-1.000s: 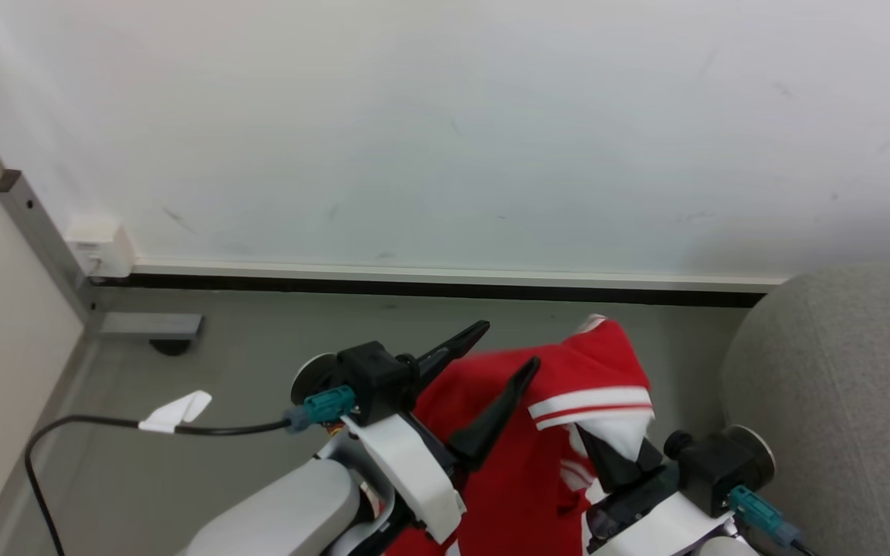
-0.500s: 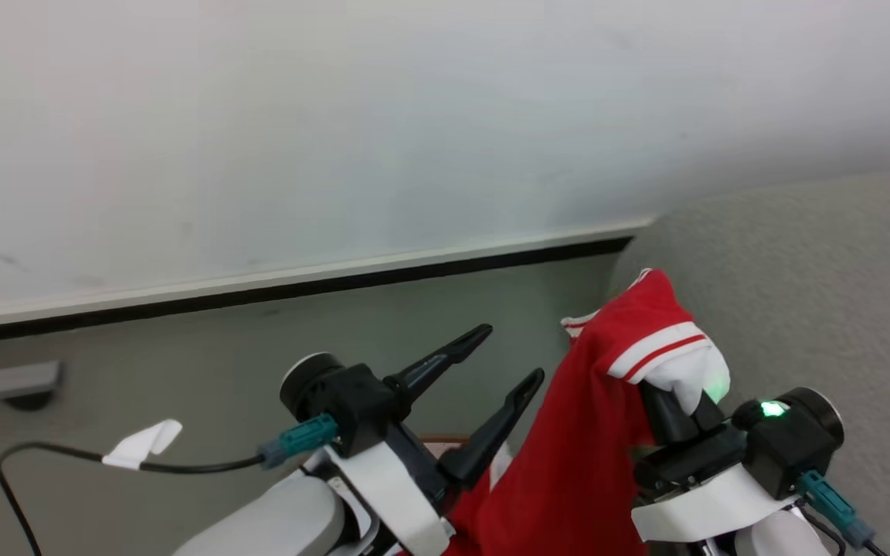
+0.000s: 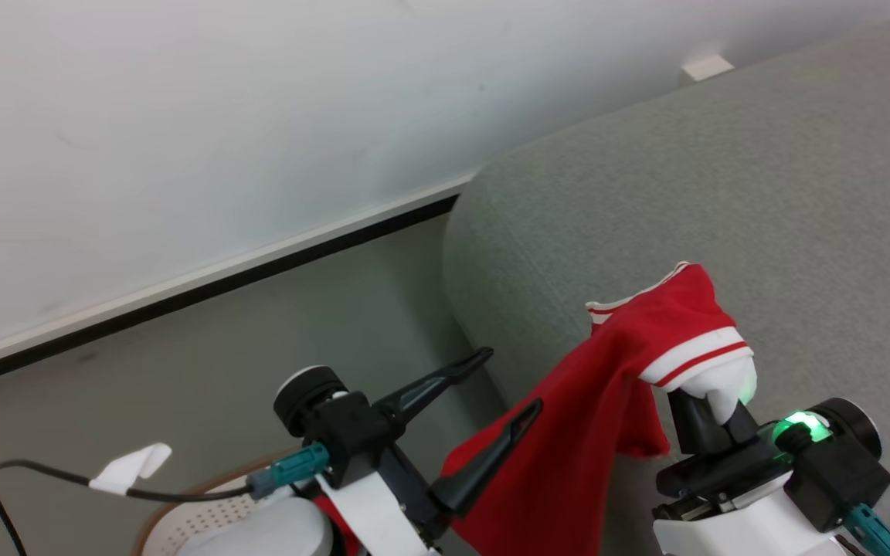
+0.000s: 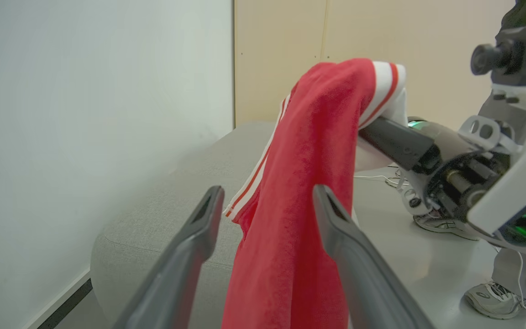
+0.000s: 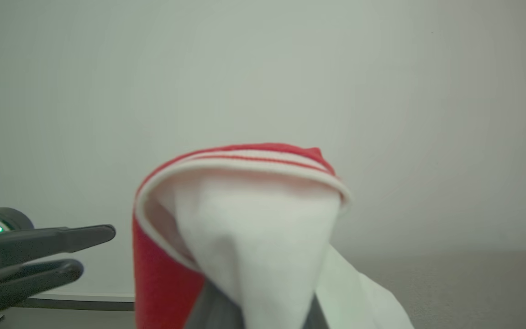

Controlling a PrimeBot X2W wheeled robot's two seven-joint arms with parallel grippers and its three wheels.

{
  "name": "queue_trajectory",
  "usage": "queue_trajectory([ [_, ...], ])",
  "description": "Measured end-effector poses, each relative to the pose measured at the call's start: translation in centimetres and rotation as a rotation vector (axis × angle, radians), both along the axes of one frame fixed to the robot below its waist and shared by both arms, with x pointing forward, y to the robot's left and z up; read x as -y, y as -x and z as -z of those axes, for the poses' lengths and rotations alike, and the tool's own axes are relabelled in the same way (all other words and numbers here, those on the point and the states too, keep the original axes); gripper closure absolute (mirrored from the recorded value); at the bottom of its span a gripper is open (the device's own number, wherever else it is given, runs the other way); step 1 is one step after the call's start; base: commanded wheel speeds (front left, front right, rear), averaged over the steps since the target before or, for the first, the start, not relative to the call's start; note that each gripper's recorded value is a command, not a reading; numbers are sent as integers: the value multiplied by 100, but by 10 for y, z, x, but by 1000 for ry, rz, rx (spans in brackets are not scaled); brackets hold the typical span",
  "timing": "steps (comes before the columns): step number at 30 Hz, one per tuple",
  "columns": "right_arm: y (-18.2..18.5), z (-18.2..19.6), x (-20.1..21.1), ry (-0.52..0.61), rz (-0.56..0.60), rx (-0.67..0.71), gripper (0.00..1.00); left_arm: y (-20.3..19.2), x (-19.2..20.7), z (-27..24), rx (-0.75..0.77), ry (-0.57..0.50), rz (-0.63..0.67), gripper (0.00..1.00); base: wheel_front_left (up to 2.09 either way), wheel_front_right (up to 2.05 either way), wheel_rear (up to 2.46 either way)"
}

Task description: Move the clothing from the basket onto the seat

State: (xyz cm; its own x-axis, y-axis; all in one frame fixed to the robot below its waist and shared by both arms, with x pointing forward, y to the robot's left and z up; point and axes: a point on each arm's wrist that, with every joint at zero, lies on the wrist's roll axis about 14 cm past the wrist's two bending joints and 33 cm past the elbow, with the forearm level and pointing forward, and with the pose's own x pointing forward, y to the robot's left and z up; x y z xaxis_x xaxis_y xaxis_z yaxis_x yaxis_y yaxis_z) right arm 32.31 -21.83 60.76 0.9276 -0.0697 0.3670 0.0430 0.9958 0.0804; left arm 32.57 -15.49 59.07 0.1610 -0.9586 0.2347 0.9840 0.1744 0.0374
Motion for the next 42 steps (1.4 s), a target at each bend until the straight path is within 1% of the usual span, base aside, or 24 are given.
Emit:
queue_trajectory([
  [5,11,1,17,-1,66,-7,100,6,13,11,-16,-7,62,0,0,0,0],
  [10,8,2,19,25,79,-17,100,2,13,21,-29,-18,68,0,0,0,0],
  [13,1,-2,19,67,78,-15,100,-4,10,27,-30,-27,54,0,0,0,0],
  [18,-24,-24,32,168,108,23,100,-18,1,37,-38,-34,29,0,0,0,0],
  [20,-35,-32,44,234,133,19,100,-23,-5,43,-47,-41,21,0,0,0,0],
  [24,-61,-52,62,278,166,30,100,-35,-21,59,-73,-59,-4,0,0,0,0],
  [27,-85,-63,75,324,178,10,100,-47,-36,74,-92,-78,-28,0,0,0,0],
  [30,-108,-77,89,342,196,2,100,-60,-52,87,-107,-96,-62,0,0,0,0],
  [34,-133,-102,123,364,261,-8,100,-76,-75,108,-137,-126,-105,0,0,0,0],
  [37,-150,-109,144,386,310,-49,100,-83,-90,125,-168,-153,-127,0,0,0,0],
  [39,-158,-115,151,401,342,-60,100,-87,-99,136,-188,-169,-142,0,0,0,0],
  [42,-166,-130,162,404,401,-42,100,-93,-111,149,-212,-186,-159,0,0,0,0],
])
